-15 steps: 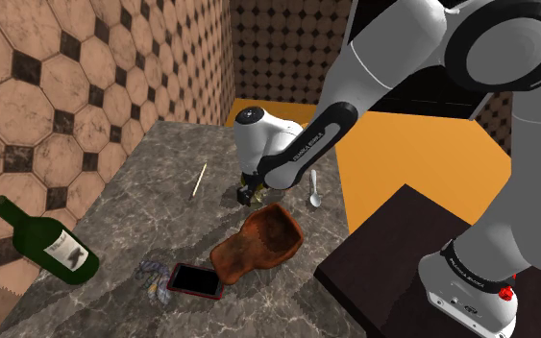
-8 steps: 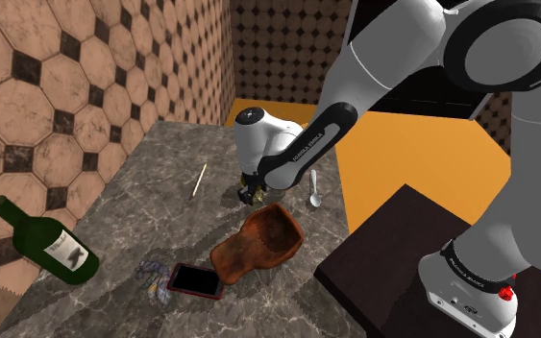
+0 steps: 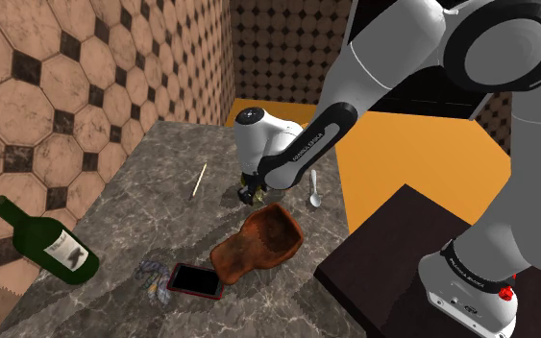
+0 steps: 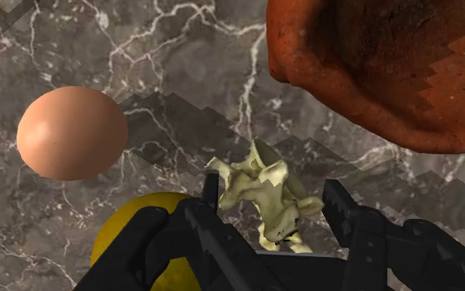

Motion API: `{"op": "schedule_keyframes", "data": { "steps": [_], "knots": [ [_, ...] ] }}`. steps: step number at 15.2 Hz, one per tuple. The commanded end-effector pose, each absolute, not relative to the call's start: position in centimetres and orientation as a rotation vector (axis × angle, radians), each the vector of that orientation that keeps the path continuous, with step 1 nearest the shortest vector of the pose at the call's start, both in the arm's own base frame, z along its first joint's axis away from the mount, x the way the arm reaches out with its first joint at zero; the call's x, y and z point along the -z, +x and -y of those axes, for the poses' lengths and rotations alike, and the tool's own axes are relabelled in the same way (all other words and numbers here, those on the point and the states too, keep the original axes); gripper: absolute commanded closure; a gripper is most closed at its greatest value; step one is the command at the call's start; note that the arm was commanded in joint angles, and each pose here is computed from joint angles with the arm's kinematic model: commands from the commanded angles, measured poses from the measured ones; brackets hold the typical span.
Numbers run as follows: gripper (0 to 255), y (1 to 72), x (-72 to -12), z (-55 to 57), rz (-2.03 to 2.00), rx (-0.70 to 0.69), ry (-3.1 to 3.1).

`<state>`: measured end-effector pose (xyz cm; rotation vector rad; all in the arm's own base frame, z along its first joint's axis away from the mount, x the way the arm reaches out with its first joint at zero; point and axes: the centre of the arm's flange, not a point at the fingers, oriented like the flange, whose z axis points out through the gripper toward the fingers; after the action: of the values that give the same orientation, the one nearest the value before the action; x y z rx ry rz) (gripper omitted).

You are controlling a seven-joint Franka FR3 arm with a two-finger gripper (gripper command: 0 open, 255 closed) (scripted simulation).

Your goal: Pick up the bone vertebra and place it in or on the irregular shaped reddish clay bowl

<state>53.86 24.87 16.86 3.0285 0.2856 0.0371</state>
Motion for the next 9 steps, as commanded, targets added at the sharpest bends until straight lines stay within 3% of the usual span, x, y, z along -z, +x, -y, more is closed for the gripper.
{"op": "schedule_keyframes", "data": {
  "steps": [1, 9],
  "knots": [
    [255, 53.8, -16.8, -24.9, -0.287, -0.035, 3.029],
    [255, 53.8, -21.1, -24.9, -0.287, -0.035, 3.029]
  ]
}}
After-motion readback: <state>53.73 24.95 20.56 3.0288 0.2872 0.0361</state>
